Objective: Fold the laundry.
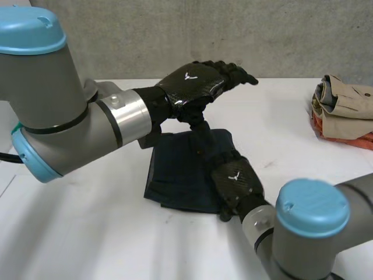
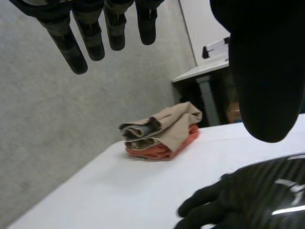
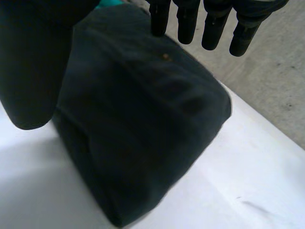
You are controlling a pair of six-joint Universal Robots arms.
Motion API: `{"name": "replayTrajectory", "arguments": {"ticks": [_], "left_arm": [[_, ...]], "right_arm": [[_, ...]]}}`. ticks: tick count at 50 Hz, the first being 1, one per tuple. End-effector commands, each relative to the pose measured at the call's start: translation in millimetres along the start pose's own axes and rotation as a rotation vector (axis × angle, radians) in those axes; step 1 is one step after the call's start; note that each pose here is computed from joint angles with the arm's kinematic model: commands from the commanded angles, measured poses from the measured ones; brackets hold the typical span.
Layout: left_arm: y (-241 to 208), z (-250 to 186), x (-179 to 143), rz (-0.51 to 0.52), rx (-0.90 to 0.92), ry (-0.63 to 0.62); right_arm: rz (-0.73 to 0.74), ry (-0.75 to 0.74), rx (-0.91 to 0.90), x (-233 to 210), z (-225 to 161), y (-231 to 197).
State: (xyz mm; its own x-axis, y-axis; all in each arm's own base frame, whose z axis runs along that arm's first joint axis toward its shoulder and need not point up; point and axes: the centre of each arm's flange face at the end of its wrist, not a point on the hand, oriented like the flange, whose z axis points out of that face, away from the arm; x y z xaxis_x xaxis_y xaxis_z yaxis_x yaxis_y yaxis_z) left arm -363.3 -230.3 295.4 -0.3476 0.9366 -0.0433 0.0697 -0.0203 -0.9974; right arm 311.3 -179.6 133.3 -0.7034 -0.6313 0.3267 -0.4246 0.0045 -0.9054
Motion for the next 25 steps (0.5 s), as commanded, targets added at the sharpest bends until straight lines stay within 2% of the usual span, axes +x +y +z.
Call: {"name": "replayTrajectory", "arguments": {"ticks": [1, 12, 25], "left_arm": [[9, -1, -1, -0.031, -0.033, -0.006], [13, 2, -5, -0.029, -0.036, -0.04], [8, 0, -10, -0.019, -0.016, -0.054]], "right_arm": [[-0.005, 0.013, 0.027, -4, 24, 16], [-0.006, 0.037, 0.072, -4, 58, 20], [0.003, 0.072, 0.295, 12, 91, -26]]}}
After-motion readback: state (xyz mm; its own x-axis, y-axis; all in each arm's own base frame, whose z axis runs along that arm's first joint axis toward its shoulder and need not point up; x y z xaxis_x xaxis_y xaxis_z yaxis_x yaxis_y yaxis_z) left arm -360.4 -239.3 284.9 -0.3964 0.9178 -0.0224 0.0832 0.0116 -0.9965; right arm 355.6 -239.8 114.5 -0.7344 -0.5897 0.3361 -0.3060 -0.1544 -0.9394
